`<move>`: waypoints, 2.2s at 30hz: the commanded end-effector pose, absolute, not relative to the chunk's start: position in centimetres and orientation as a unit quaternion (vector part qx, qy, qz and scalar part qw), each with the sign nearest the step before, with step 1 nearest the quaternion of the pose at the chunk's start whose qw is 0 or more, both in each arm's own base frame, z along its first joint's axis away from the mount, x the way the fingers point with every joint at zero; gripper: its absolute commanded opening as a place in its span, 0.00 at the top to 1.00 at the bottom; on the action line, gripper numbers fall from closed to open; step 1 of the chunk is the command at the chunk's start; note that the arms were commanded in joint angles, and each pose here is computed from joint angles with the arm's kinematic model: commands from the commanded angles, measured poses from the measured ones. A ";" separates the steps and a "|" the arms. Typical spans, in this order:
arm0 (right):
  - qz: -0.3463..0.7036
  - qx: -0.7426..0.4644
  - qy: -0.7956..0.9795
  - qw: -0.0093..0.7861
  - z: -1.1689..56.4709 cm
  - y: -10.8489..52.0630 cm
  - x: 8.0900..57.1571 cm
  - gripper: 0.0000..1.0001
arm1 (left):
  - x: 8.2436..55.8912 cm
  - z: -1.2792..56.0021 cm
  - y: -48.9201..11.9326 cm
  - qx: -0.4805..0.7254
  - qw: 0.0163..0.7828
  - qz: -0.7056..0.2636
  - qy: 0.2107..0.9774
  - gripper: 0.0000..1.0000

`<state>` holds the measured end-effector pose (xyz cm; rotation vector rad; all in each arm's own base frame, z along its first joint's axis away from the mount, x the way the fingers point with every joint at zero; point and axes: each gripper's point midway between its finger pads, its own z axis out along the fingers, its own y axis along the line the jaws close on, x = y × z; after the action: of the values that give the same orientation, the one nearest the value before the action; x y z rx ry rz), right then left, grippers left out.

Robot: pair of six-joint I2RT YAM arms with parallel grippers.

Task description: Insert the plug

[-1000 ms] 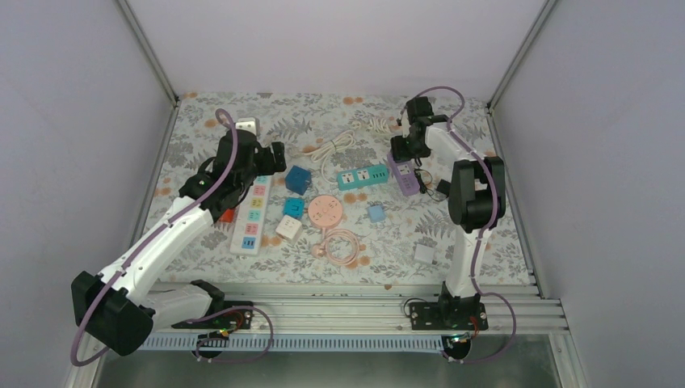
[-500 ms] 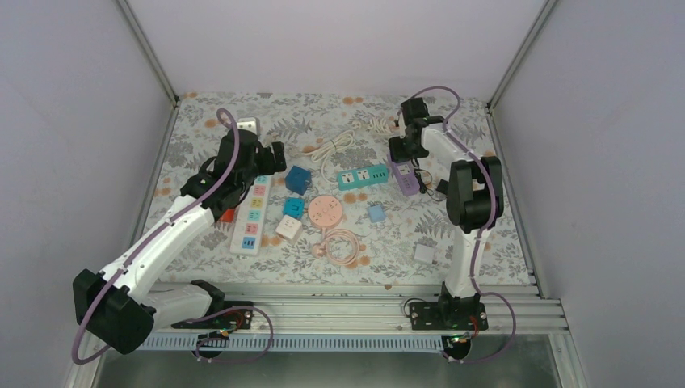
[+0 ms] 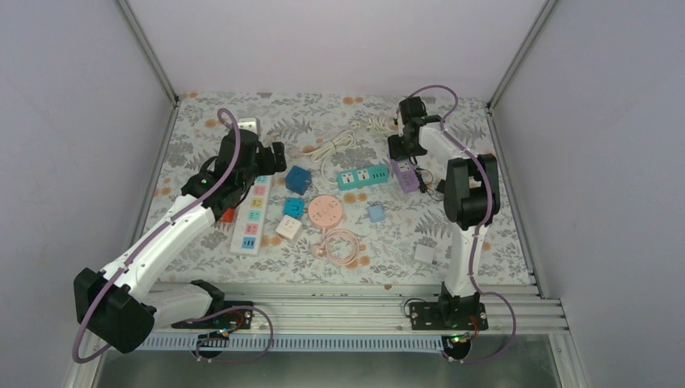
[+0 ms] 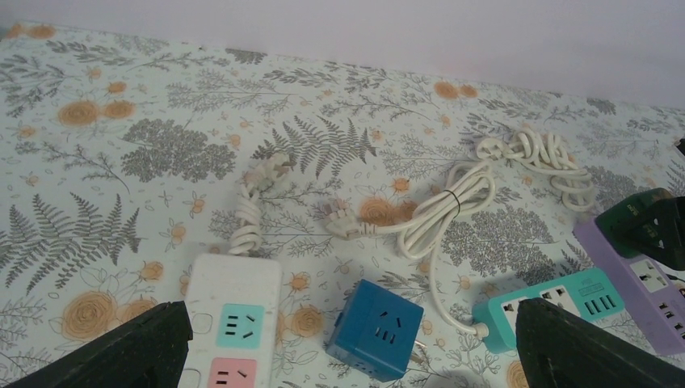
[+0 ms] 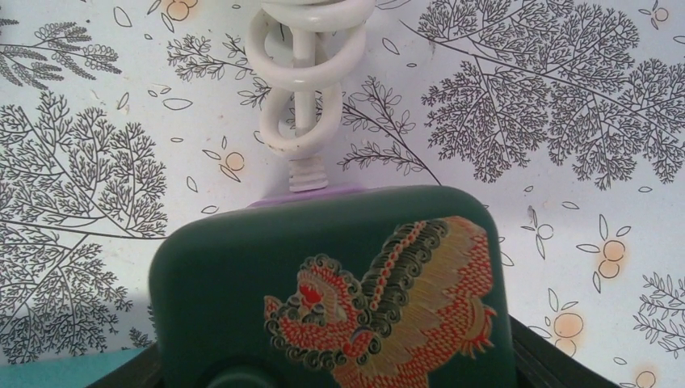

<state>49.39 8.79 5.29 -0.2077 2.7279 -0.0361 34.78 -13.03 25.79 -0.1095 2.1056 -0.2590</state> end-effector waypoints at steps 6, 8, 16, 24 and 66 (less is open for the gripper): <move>-0.075 -0.086 0.993 0.018 -7.1 6.0 43.1 0.78 | 35.1 26.6 -12.9 -0.048 0.498 -0.105 0.859 0.00; -0.083 -0.083 0.993 0.013 -7.7 5.7 42.7 0.77 | 35.0 26.6 -12.8 -0.048 0.499 -0.105 0.859 0.00; -0.041 -0.075 0.992 0.089 -3.6 7.5 45.2 0.64 | 34.9 26.6 -12.7 -0.047 0.498 -0.102 0.860 0.00; 0.017 -0.079 0.979 0.187 4.2 10.1 49.3 0.42 | 34.4 27.4 -12.3 -0.049 0.507 -0.102 0.855 0.00; 0.015 0.337 0.931 0.136 5.6 3.0 21.0 0.01 | 29.4 30.6 -12.4 0.015 0.563 -0.175 0.808 0.00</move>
<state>23.27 3.85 7.47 0.8601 2.6297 0.1811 29.20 -12.89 30.64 0.0629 1.9085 -0.4313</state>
